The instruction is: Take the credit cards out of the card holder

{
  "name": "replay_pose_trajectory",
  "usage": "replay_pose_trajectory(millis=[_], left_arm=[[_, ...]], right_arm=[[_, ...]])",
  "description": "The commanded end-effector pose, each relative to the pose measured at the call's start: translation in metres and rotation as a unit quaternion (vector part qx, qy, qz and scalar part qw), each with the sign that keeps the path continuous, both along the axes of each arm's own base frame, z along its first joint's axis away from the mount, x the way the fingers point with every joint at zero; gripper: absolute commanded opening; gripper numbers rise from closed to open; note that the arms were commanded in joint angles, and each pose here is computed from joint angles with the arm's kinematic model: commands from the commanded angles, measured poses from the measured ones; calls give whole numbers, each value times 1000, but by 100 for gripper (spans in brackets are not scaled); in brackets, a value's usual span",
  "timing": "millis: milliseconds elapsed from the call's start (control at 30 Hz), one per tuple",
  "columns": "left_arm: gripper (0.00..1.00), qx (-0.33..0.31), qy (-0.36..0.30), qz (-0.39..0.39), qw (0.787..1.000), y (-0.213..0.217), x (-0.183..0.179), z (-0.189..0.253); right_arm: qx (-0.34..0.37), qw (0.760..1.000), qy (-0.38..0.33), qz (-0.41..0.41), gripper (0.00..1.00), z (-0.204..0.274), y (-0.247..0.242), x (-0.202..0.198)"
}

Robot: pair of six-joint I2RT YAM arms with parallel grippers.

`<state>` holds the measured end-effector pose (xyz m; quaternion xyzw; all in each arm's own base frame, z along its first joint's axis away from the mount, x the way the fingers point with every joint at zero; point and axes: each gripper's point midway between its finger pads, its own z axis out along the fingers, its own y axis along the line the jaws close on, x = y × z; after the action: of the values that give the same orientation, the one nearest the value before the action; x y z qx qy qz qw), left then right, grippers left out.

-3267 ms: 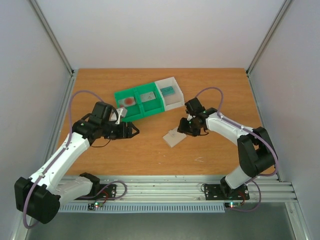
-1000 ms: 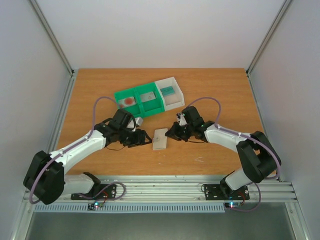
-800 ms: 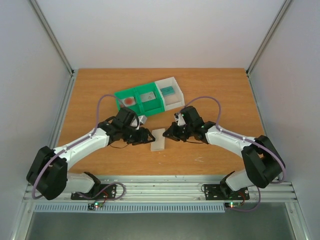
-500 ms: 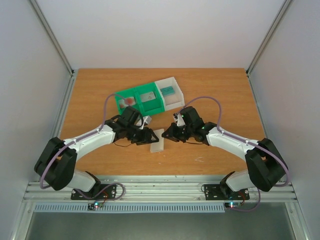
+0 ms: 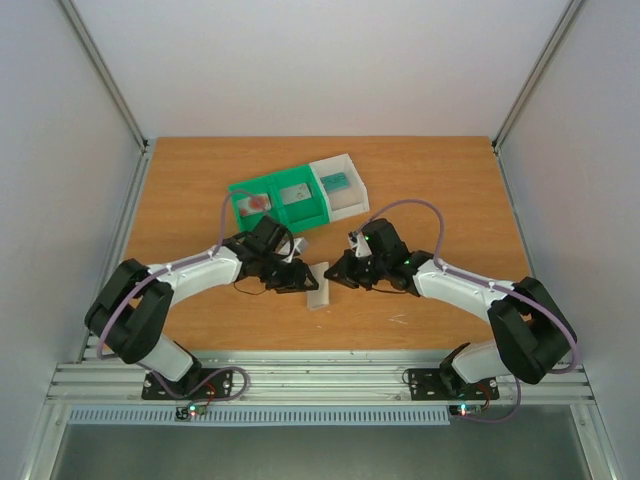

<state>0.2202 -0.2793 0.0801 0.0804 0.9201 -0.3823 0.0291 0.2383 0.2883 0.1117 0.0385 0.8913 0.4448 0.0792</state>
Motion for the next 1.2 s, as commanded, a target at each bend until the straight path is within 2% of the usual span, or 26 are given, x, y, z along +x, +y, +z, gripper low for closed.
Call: replay_pose_trajectory(millis=[0, 233, 533, 700, 1033, 1167], left_arm=[[39, 12, -30, -4, 999, -4, 10, -3], [18, 36, -35, -1, 999, 0, 14, -10], [0, 51, -30, 1, 998, 4, 13, -13], [0, 30, -21, 3, 999, -3, 9, -1], [1, 63, -21, 16, 998, 8, 8, -3], [1, 55, -22, 14, 998, 6, 7, 1]], right_arm=[[52, 998, -26, 18, 1, 24, 13, 0], [60, 998, -15, 26, 1, 14, 15, -3], [53, 998, -4, 32, 1, 2, 15, -5], [25, 999, -1, 23, 1, -8, 1, -5], [-17, 1000, 6, 12, 1, -38, -22, 1], [-13, 1000, 16, 14, 1, -43, -22, 1]])
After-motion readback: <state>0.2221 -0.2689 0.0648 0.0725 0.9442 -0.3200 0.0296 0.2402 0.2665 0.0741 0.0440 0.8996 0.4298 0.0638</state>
